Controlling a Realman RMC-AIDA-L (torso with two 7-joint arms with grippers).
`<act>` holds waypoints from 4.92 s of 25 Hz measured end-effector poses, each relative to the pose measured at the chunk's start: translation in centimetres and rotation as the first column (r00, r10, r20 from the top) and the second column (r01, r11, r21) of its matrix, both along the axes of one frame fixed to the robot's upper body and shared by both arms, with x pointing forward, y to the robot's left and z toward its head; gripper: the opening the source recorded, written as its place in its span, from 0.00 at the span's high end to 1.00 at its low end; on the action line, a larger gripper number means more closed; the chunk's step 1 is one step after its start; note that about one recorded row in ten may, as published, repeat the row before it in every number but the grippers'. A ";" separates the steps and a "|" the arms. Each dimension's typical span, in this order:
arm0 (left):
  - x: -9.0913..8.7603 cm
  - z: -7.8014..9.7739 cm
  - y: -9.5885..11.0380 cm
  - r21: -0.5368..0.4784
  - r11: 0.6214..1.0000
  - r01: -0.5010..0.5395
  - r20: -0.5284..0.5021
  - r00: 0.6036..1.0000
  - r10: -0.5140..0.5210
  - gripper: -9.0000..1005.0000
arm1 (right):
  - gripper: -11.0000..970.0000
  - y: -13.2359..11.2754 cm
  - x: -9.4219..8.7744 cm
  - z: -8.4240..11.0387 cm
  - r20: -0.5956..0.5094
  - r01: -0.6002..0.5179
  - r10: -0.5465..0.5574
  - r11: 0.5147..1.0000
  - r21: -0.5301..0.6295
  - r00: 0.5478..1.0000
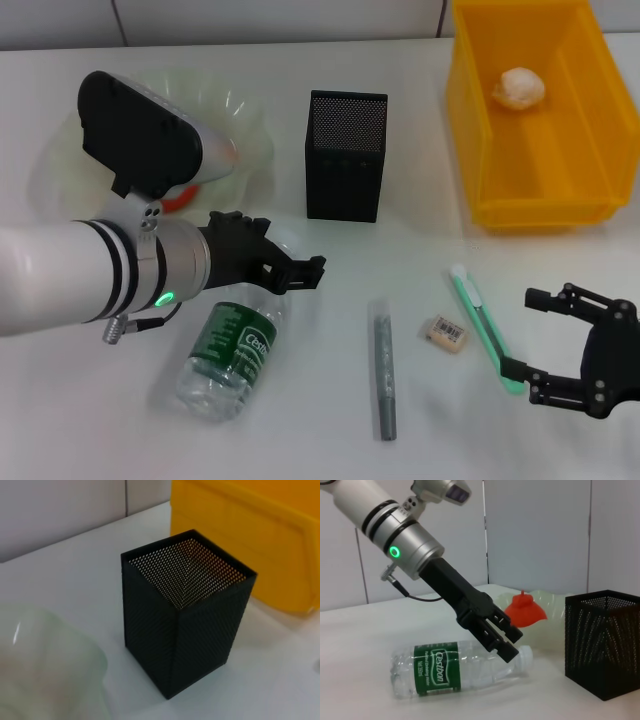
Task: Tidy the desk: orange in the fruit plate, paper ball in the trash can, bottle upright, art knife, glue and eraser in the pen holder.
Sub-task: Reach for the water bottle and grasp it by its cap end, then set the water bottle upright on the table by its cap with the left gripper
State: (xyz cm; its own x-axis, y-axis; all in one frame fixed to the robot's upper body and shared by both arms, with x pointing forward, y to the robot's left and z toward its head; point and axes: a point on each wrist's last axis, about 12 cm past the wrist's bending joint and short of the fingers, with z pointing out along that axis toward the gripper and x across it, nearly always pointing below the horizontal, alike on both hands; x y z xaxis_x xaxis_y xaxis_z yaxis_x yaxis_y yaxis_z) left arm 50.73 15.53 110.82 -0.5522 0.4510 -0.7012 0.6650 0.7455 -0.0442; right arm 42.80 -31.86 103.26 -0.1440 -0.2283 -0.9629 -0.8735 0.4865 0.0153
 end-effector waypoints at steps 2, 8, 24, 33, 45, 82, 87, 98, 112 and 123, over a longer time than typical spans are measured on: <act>0.3 -0.3 0.0 0.007 1.000 -0.003 -0.007 1.000 0.003 0.17 | 0.15 0.1 0.1 0.0 -0.003 -0.004 0.004 1.000 -0.001 1.000; 1.1 -0.9 0.0 0.015 1.000 -0.018 -0.009 1.000 0.018 0.17 | 0.15 0.1 0.2 -0.2 -0.007 -0.002 0.002 1.000 -0.011 1.000; 2.1 -2.4 0.2 0.045 0.998 -0.032 -0.049 0.998 0.034 0.19 | 0.15 0.3 0.6 -0.5 -0.027 0.009 -0.009 1.000 -0.008 1.000; 2.2 -2.3 0.0 0.069 0.998 -0.004 -0.067 0.998 0.008 0.34 | 0.15 0.4 0.7 -0.4 -0.046 0.012 -0.012 1.000 0.003 0.999; 1.9 -1.5 -0.4 0.103 0.994 0.048 -0.066 0.997 -0.042 0.53 | 0.16 0.4 0.7 -0.6 -0.078 -0.004 0.003 1.000 -0.011 0.997; 1.7 -1.0 -0.7 0.183 0.977 0.108 -0.099 0.991 -0.091 0.52 | 0.16 0.7 0.9 -0.6 -0.084 -0.011 0.010 1.000 -0.007 0.996; 1.5 -0.4 -0.5 0.175 0.971 0.163 -0.082 0.985 -0.151 0.54 | 0.16 0.6 0.9 -0.5 -0.088 -0.006 0.005 1.000 -0.004 0.996; -0.6 2.1 6.5 -0.063 0.960 0.272 0.179 0.950 -0.258 0.55 | 0.16 0.5 0.8 -0.4 -0.091 -0.007 0.007 1.000 0.004 0.996; -4.7 -0.3 15.7 -0.302 0.880 0.367 0.458 0.866 -0.204 0.55 | 0.16 0.6 1.5 0.2 -0.104 -0.011 0.012 1.000 0.005 0.994; -5.0 -1.3 17.1 -0.355 0.867 0.350 0.498 0.855 -0.141 0.55 | 0.16 0.8 1.8 0.5 -0.109 -0.027 0.028 1.000 0.013 0.994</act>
